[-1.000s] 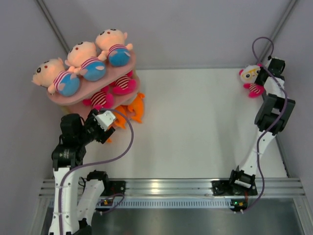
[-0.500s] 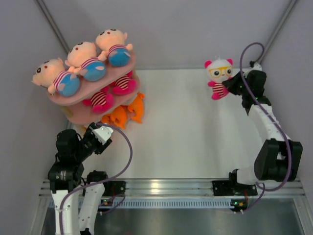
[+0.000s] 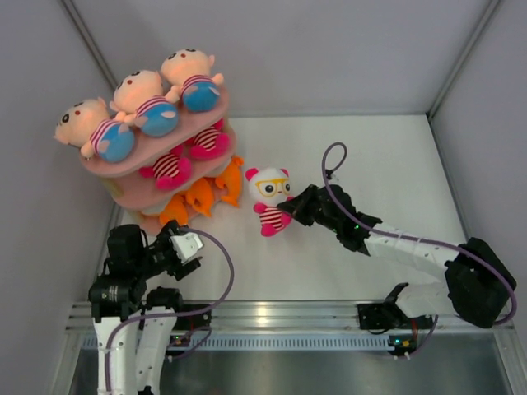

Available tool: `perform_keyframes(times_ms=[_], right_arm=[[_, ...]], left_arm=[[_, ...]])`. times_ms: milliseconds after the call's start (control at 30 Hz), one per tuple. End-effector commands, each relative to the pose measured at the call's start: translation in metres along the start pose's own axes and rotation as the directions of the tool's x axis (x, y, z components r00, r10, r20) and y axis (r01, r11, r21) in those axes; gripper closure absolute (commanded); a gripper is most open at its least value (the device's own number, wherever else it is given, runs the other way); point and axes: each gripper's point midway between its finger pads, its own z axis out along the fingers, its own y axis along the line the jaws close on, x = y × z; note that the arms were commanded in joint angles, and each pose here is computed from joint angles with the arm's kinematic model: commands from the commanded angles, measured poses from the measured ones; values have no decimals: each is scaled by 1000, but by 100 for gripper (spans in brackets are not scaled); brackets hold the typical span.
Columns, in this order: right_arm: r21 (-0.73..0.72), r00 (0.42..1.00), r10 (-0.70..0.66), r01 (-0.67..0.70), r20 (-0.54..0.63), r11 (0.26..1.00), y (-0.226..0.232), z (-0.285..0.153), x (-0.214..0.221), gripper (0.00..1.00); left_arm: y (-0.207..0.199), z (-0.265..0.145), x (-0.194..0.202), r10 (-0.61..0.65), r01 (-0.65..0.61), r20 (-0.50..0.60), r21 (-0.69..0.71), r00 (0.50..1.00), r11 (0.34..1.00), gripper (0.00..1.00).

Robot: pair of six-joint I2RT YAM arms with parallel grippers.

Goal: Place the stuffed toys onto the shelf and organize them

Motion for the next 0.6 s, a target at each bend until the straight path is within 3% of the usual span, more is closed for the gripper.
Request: perform_keyframes(times_ms=[0, 167, 300, 433, 567], right_arm=[[-153, 974, 214, -200, 80, 968, 56, 14, -8, 100], [-178, 967, 253, -251, -12, 952, 94, 50, 25, 100], [-216, 946, 303, -322, -119, 922, 127, 70, 57, 100], [-191, 938, 301, -332, -175, 924, 129, 85, 84, 100], [-192, 926, 306, -349, -221, 917, 138, 80, 108, 100]], left_arm=[[-9, 14, -20, 66, -84, 117, 158, 991, 984, 24], [-6, 29, -24, -44, 14, 102, 273, 994, 962, 23], [-5, 32, -15, 20, -44, 92, 267, 996, 963, 18], [-8, 36, -4, 73, -89, 67, 278, 995, 956, 2], [0, 44, 0, 120, -128, 45, 239, 992, 963, 2]])
